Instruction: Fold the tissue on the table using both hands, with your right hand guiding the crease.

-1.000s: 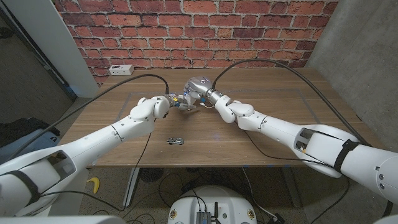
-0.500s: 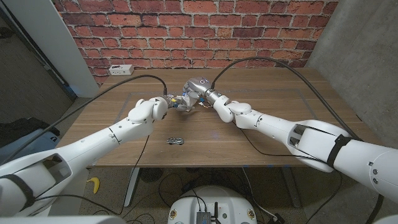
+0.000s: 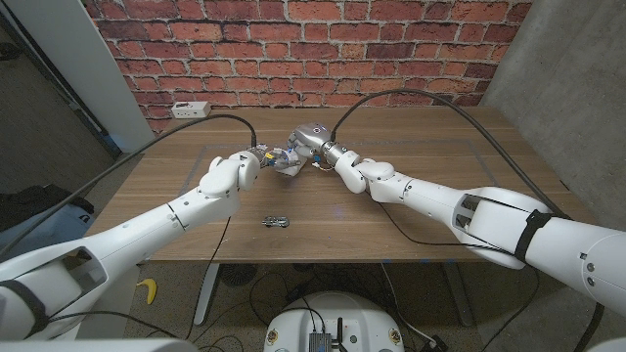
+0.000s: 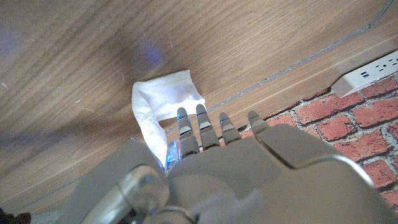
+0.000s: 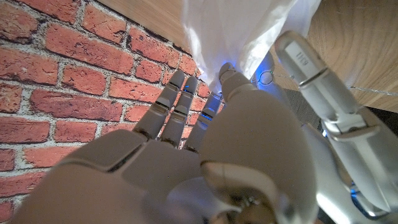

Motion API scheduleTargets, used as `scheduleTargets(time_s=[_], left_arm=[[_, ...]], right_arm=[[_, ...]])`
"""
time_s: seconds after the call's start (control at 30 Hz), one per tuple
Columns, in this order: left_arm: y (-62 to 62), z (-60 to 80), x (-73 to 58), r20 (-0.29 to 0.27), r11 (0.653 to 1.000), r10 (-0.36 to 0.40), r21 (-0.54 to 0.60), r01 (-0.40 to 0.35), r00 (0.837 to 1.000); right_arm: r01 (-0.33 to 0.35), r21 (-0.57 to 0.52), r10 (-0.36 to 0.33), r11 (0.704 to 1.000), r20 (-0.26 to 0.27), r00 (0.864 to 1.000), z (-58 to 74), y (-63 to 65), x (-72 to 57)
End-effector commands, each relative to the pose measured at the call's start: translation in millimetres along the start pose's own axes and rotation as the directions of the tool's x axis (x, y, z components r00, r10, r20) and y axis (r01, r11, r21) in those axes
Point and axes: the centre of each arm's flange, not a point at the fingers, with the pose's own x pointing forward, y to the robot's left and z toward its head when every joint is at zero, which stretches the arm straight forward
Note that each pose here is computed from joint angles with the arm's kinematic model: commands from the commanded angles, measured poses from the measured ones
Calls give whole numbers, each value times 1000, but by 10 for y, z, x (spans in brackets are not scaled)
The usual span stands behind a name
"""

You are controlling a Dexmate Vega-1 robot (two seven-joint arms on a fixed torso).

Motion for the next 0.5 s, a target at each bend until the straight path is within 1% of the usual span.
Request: scheduleTargets(time_s=[0.03,0.1,0.23,0.37,0.5], left_arm=[[150,-13,-298,-36,985,172,26,-171,984],[171,5,-382,-49,974,225,45,-223,973],[202,40,-546,-67,941,335,72,-331,940],[210,45,-666,-54,913,408,50,-406,911],[205,44,-748,-22,891,454,28,-454,891]], right_arm=[[-14,-26,15,1000,8,1000,22,-8,31],[-17,-32,18,999,13,1000,35,-10,47],[-24,-40,24,999,22,999,62,-10,82],[-30,-44,32,999,29,999,89,-7,108],[-43,-51,44,998,33,998,121,-6,129]])
